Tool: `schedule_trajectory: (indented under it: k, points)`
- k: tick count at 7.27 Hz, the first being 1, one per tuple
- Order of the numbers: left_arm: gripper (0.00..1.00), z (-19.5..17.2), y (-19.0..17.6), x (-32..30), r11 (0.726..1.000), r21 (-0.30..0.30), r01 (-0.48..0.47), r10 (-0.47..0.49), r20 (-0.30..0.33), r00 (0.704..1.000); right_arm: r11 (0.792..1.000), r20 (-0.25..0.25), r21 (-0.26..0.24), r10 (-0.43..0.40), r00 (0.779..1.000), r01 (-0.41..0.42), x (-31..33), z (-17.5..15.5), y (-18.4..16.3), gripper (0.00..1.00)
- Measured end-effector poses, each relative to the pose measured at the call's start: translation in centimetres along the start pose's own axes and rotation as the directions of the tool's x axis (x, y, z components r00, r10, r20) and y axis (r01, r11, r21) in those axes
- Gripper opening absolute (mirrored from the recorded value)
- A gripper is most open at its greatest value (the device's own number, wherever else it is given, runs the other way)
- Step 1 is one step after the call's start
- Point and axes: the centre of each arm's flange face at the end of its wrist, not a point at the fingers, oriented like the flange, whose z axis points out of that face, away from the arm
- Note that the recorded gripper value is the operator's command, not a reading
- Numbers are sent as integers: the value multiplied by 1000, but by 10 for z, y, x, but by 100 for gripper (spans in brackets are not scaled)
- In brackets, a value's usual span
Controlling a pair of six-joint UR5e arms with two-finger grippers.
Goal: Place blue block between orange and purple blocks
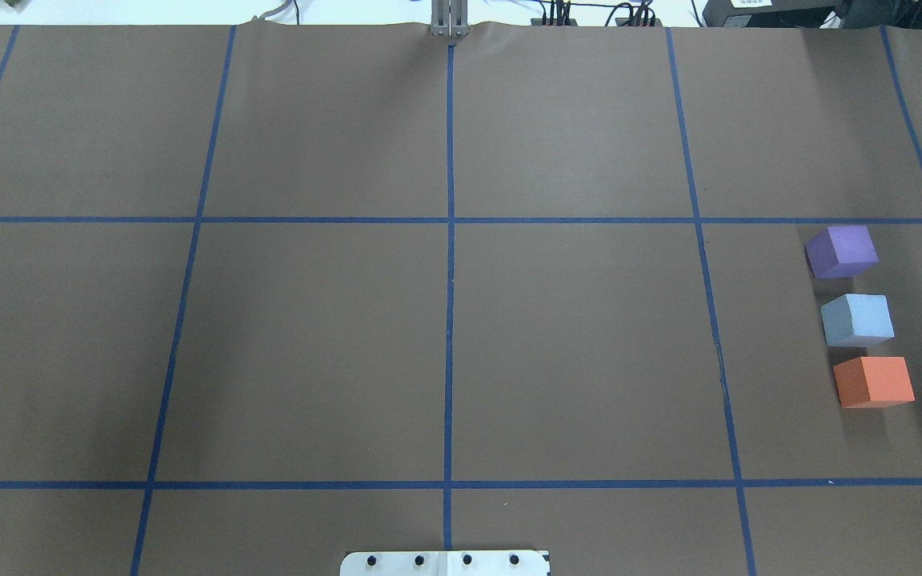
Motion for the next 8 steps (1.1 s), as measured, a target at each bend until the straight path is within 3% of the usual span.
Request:
schedule_trajectory:
  k: [4,8]
  points:
    - [100,-7,1,8,1000,14,-8,8,0,1000,1000,-3,-5,7,1000,-7,7,5,6,100]
    - [100,-12,0,14,997,24,71,-71,-1,997,1000,-4,-12,12,1000,-12,10,9,3,100]
